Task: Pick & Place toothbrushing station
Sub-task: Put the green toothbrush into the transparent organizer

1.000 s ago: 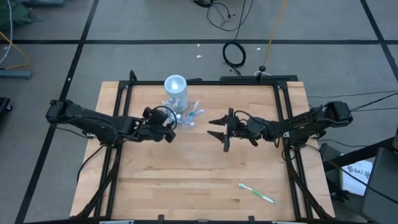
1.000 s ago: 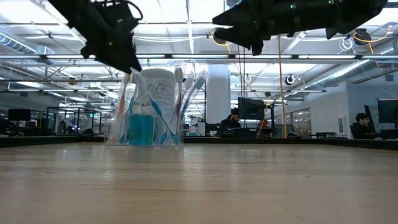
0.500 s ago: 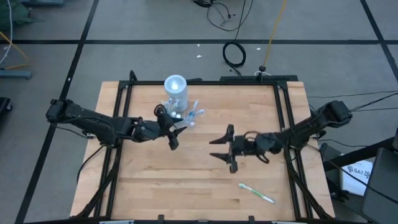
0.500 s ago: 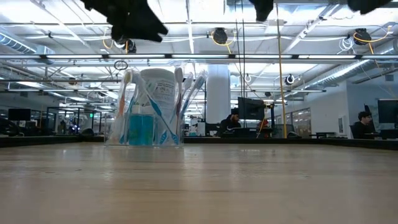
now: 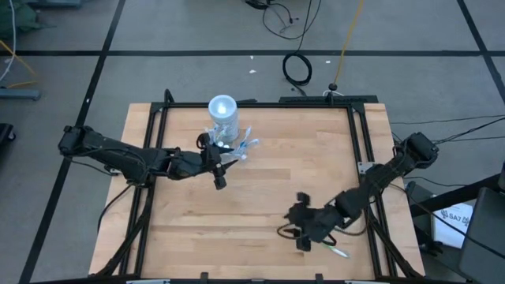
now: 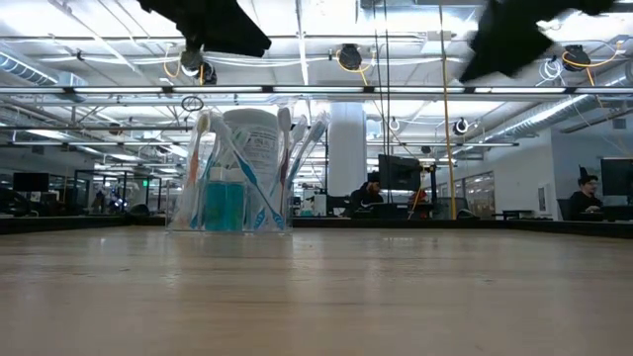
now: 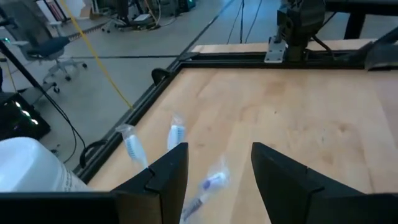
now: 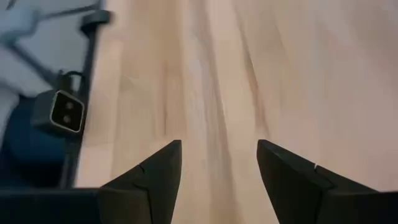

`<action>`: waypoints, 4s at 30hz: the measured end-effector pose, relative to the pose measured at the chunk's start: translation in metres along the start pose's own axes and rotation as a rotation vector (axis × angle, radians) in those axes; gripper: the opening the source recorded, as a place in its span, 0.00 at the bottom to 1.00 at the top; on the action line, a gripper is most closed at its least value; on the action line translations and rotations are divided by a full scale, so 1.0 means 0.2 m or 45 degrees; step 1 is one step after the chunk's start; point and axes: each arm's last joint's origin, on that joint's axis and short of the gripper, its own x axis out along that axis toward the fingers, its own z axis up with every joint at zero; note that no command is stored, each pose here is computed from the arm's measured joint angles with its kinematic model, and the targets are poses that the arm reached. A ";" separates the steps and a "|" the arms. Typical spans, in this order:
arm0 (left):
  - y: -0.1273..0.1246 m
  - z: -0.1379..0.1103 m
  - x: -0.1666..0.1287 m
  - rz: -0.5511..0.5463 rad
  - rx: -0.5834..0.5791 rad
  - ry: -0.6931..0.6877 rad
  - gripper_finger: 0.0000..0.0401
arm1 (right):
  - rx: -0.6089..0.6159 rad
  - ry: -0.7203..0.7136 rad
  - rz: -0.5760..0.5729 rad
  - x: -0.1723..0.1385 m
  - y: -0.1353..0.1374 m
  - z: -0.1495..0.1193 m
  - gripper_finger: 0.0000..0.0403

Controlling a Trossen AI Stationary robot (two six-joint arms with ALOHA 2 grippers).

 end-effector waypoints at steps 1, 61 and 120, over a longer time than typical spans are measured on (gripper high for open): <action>0.00 0.00 0.00 0.003 0.001 -0.005 0.45 | 0.114 0.046 -0.011 -0.01 0.01 -0.04 0.50; -0.01 0.01 0.01 -0.329 -0.004 -0.020 0.45 | -0.227 0.086 -0.318 0.19 0.09 -0.45 0.05; 0.23 0.05 -0.46 -0.044 0.071 -0.060 0.45 | -0.392 -1.083 -0.848 0.58 -1.18 0.51 0.16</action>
